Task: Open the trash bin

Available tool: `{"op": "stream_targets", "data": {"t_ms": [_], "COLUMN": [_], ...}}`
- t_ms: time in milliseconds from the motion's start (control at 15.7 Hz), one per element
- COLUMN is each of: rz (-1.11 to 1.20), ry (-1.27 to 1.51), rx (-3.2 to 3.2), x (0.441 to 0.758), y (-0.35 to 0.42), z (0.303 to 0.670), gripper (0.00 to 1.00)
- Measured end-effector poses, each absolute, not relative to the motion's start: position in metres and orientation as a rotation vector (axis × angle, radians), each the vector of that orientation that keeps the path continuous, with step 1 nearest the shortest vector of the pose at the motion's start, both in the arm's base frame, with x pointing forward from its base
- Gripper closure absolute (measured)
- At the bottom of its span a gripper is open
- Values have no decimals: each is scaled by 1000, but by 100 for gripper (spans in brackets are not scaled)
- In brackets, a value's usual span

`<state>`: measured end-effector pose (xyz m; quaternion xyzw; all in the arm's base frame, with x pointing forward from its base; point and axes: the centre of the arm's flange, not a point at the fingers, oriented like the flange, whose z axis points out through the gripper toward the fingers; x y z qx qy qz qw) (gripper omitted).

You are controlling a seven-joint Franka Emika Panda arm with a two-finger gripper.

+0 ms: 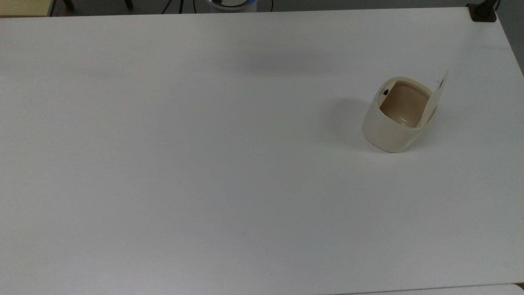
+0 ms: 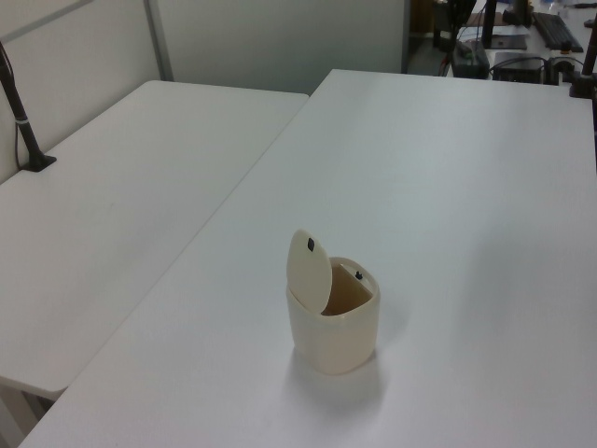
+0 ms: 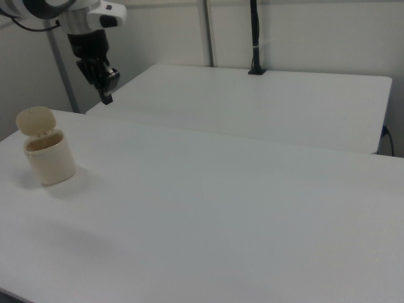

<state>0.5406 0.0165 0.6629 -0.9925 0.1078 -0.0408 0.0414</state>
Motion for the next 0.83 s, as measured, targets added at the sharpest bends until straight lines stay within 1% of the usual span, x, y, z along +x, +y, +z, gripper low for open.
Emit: {"op": "stream_targets", "data": {"t_ms": [64, 191, 255, 383, 510, 702, 765, 829], "rz": [-125, -130, -134, -148, -188, -186, -181, -177], "ry": [284, 175, 132, 92, 89, 82, 77, 71], "rx": [-3046, -3060, -3065, -3085, -3104, -3131, -3135, -3137], "x": [541, 541, 541, 541, 545, 553, 555, 556], "y": [9, -8, -16, -30, -37, -37, -37, -36], "z": [662, 661, 661, 661, 661, 653, 650, 649], "gripper": [90, 74, 74, 63, 43, 12, 4, 0]}}
